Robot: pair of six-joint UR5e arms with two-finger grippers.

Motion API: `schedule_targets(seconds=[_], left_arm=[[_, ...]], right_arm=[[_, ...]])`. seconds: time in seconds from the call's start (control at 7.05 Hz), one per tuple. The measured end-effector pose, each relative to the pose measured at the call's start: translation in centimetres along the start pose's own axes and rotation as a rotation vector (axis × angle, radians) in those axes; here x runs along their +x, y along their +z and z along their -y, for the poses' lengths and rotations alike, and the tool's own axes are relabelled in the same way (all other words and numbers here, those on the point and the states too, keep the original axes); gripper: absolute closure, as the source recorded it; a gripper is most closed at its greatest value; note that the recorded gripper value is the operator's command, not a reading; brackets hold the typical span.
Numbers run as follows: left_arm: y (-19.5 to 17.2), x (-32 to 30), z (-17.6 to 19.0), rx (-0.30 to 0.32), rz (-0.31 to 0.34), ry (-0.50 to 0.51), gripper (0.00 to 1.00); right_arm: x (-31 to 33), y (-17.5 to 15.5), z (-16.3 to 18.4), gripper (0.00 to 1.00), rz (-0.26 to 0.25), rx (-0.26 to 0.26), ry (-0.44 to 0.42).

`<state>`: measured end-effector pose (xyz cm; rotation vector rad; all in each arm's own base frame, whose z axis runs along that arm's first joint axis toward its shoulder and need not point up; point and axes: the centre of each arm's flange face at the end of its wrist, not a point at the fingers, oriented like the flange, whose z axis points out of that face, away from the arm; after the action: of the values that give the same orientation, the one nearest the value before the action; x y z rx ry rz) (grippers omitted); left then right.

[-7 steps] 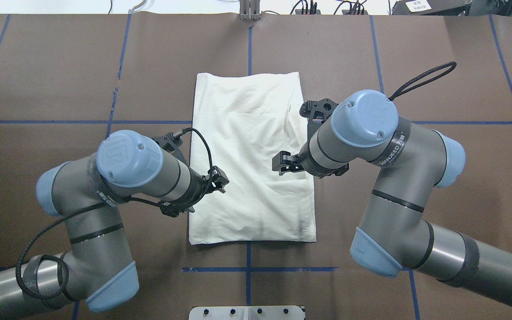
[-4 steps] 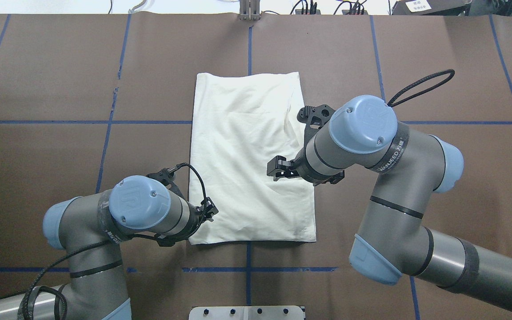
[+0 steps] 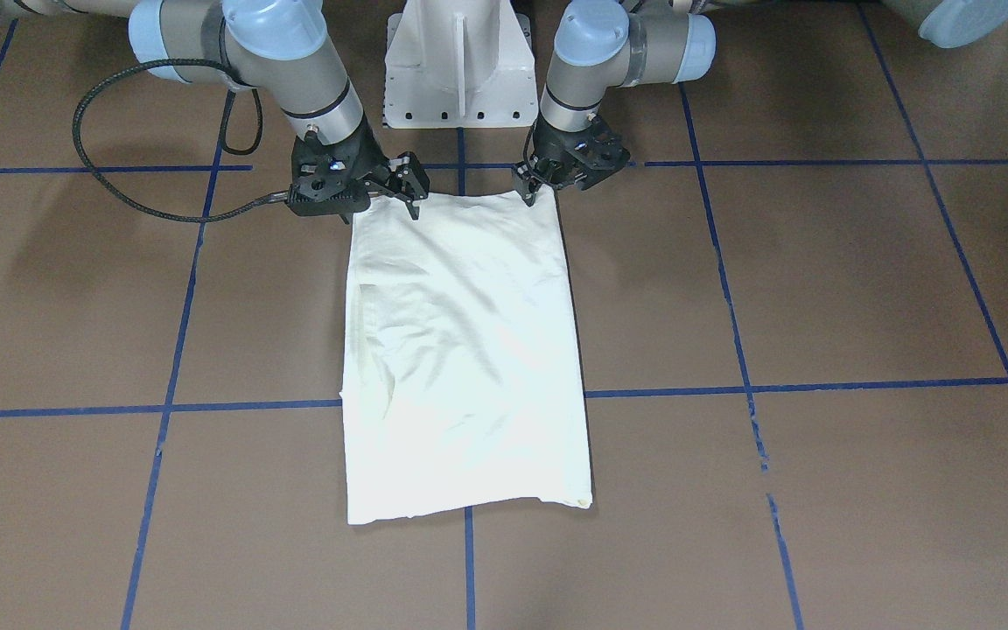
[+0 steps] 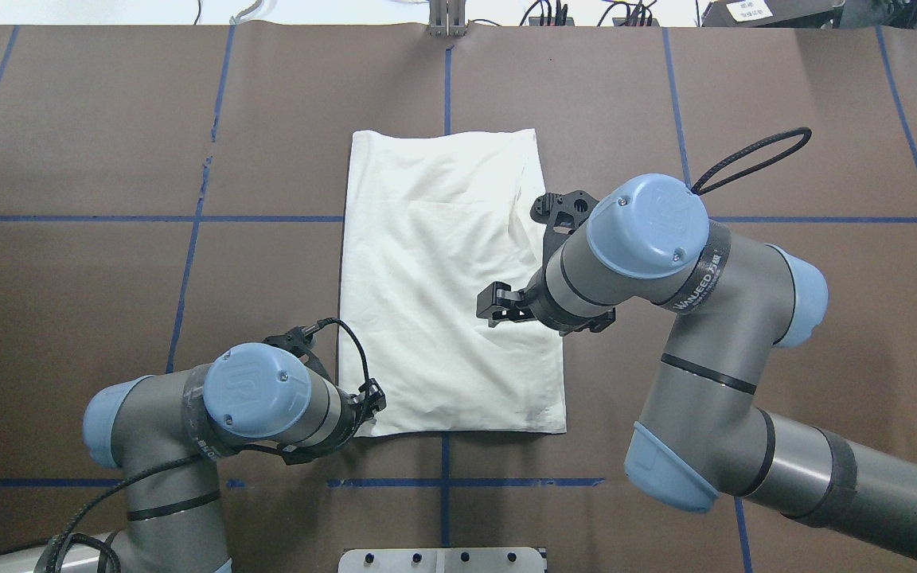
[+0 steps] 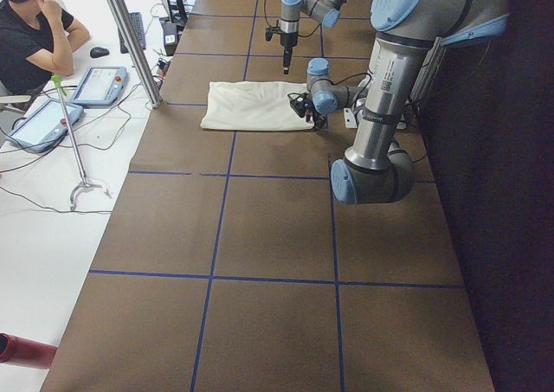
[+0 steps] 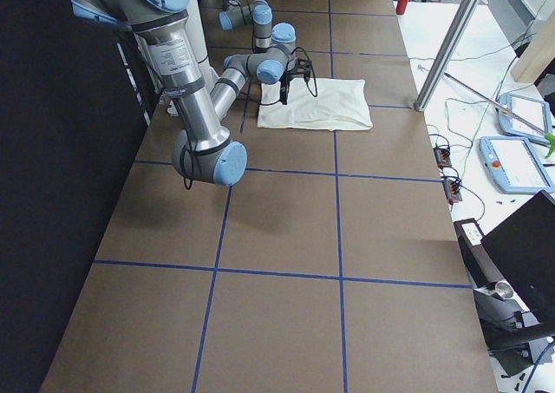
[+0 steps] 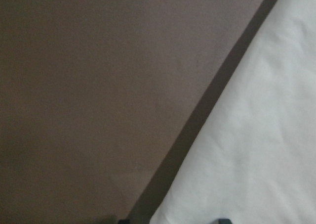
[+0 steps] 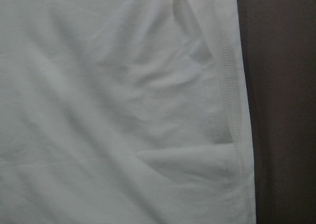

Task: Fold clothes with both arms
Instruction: 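Move both grippers to the shirt's edge nearest the robot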

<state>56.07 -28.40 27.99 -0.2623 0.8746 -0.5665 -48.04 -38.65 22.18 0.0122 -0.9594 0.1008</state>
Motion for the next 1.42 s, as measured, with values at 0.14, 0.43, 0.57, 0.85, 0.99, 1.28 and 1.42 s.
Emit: schedule_targets(seconds=[0.14,0.43,0.57,0.85,0.99,1.28,1.42], left_arm=[[0.0,0.0,0.0,-0.001,-0.001,0.0,0.47],[-0.1,0.0,-0.1,-0.001,-0.001,0.0,0.78],[-0.1,0.0,-0.1,-0.001,-0.001,-0.001,0.95],[-0.1,0.0,-0.1,0.005,-0.001,-0.001,1.0],[-0.1,0.0,-0.1,0.013,0.002,0.002,1.0],[-1.4,-0.1,-0.6,0.017,0.008,0.02,1.0],[-2.9,-0.1,-1.1,0.013,0.005,0.043,1.0]], right_arm=[[0.0,0.0,0.0,0.0,-0.001,0.0,0.0],[0.0,0.1,0.0,0.0,-0.002,-0.001,0.0],[0.0,0.1,0.0,0.0,-0.002,-0.002,0.0],[0.0,0.0,0.0,0.0,-0.001,-0.002,-0.001],[0.0,0.0,0.0,0.0,-0.001,-0.002,0.0],[-0.1,0.4,-0.5,0.0,-0.003,-0.008,0.015],[-0.5,1.1,-1.8,0.0,-0.007,-0.021,0.066]])
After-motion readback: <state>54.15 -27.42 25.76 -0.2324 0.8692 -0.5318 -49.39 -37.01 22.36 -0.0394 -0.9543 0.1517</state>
